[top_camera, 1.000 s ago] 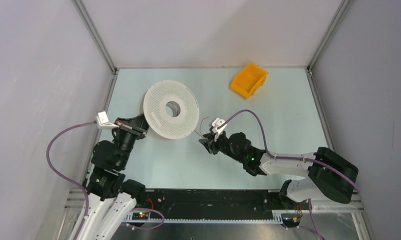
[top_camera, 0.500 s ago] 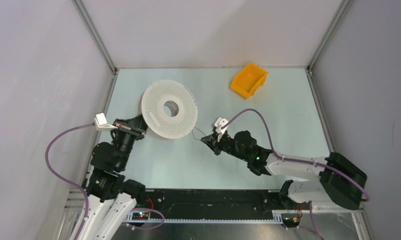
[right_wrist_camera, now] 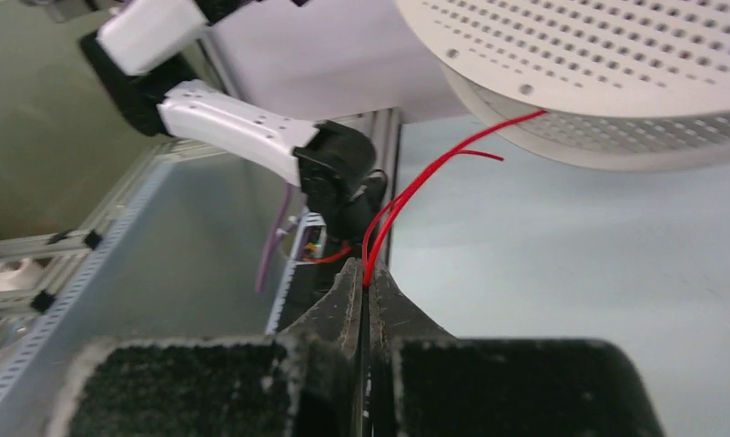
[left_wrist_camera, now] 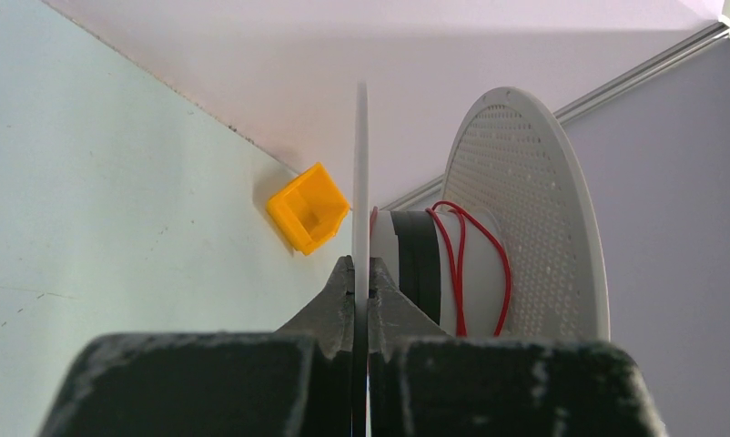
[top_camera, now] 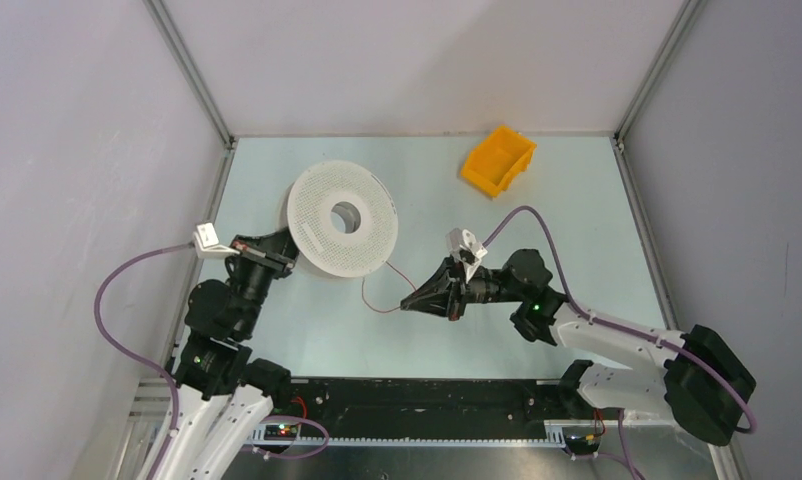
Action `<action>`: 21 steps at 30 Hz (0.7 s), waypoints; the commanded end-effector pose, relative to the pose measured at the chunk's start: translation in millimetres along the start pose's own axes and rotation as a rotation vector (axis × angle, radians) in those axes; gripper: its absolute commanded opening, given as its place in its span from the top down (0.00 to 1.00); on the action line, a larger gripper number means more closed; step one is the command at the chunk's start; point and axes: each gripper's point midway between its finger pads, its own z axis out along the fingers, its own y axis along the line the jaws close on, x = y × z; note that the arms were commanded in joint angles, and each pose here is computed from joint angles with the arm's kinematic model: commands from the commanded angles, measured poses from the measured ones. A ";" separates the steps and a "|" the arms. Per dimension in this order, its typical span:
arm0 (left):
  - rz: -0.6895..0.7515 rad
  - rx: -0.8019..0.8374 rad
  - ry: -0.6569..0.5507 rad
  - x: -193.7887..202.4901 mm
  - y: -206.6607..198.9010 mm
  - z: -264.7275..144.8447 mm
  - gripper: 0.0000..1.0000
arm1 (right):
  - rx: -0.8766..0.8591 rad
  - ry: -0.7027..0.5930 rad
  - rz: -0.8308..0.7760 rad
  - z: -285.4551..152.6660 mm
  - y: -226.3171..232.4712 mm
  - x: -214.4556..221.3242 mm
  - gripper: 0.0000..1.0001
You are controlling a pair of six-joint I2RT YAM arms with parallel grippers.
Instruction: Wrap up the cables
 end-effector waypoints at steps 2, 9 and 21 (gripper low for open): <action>-0.048 0.108 -0.072 -19.3 -28.5 0.9 1.00 | -0.231 -0.082 0.073 7.4 38.8 -30.8 1.00; -0.115 0.149 -0.071 -17.5 -34.1 2.7 1.00 | -0.276 -0.259 0.166 15.9 39.7 -60.1 1.00; -0.297 0.182 -0.065 -10.1 -30.6 4.3 1.00 | -0.103 -0.456 0.237 35.0 2.4 -87.5 1.00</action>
